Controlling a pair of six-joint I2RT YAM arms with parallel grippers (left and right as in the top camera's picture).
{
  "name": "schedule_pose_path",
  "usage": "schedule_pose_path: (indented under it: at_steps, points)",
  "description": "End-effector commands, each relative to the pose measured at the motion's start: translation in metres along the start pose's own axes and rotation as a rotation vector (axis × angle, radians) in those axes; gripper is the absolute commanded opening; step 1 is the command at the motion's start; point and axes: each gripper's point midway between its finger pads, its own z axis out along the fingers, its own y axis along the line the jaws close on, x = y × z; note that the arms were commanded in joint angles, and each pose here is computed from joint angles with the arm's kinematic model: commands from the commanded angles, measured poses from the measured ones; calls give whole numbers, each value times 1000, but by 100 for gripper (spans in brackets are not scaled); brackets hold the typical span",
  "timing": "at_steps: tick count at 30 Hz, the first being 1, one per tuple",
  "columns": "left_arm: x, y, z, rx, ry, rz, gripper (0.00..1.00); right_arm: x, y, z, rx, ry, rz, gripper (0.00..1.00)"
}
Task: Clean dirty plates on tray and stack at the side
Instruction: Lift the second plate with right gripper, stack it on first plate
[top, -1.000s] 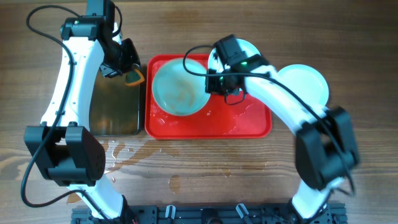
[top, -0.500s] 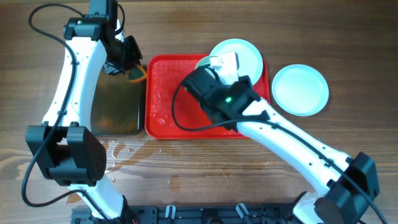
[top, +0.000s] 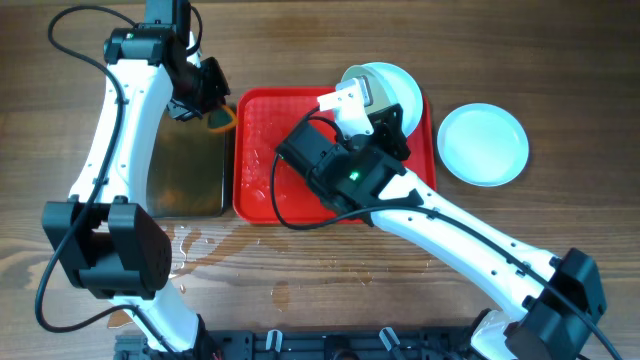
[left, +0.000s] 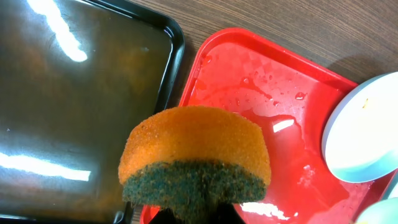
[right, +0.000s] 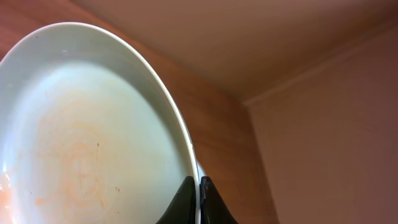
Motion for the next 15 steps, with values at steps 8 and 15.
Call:
schedule_pose_path:
  at_steps: [8,15]
  points:
    - [0,-4,4,16,4,-7,4,50,32,47,-535,422,393,4]
    - [-1,-4,4,16,4,-6,4,123,-73,131,-505,640,756,4]
